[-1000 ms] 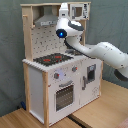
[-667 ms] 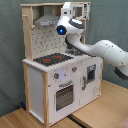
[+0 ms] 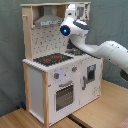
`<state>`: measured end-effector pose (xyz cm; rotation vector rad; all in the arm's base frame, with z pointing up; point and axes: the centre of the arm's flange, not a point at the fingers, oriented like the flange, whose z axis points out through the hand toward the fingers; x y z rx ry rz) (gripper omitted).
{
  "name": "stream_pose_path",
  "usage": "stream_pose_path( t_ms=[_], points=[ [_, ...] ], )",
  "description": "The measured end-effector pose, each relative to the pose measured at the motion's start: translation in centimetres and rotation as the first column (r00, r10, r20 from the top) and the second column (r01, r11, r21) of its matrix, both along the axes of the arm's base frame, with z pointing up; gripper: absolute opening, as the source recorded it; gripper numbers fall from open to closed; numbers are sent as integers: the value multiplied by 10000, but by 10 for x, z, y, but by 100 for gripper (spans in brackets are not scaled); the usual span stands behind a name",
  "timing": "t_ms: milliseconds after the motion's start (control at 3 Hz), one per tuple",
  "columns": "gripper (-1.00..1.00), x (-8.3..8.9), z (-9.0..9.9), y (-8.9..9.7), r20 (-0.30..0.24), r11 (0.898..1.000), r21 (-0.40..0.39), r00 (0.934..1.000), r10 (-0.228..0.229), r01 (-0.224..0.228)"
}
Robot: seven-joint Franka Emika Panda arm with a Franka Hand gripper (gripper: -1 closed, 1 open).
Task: Play with the kitchen
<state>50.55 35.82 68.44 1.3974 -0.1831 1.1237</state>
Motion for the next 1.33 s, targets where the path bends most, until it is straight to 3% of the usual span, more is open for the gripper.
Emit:
stream_pose_path(
  t_ms=[333, 667, 1333],
  points=[
    [-100, -22, 10, -9, -116, 9998, 176, 9999, -47, 49],
    [-100, -30, 19, -32, -348, 9994, 339, 9994, 28, -16],
    [-100, -58, 20, -48, -848, 9978, 397, 9948, 560, -527]
  ],
)
